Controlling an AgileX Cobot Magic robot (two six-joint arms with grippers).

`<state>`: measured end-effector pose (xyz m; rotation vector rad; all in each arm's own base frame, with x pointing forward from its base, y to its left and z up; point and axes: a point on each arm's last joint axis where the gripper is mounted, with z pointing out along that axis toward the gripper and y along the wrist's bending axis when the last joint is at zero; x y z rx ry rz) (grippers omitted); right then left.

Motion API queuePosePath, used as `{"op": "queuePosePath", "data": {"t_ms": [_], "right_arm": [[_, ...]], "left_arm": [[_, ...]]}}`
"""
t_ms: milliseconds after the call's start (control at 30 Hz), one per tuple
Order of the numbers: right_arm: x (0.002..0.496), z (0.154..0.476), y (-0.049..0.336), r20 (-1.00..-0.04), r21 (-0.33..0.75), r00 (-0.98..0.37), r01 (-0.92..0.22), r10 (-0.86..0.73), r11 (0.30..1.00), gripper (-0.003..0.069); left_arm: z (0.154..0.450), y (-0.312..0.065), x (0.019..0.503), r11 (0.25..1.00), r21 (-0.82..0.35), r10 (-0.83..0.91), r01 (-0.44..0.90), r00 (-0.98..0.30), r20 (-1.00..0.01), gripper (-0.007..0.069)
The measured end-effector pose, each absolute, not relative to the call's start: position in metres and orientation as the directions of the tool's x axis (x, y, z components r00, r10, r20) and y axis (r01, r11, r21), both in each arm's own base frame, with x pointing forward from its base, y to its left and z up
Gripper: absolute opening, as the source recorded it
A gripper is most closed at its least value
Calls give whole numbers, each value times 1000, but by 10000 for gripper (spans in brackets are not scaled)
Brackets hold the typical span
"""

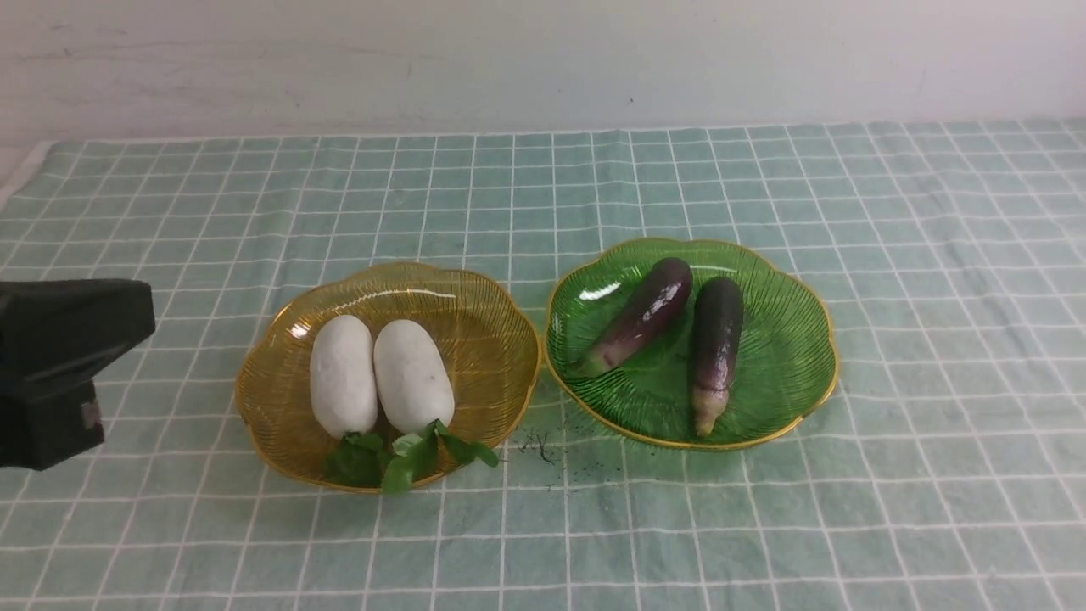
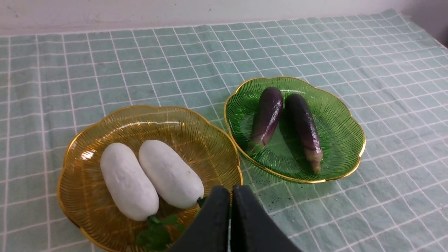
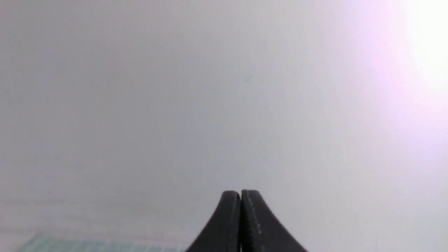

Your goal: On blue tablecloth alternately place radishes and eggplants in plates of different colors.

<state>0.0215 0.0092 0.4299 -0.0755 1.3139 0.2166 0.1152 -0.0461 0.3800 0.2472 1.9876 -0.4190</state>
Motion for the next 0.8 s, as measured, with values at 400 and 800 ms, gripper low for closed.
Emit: {"op": "queuePosePath", "data": {"t_ms": [400,800], "right_arm": [[14,328,1,-883,115,435,-160,175,980,-15],[13,329,1,-878,115,444,-159,176,980,-15]], "left_arm": [[371,-38,97,931,-113,31,347,-382,-924,-8],[321,-23,58,949,-107,-17,297,-290,-957,-8]]}}
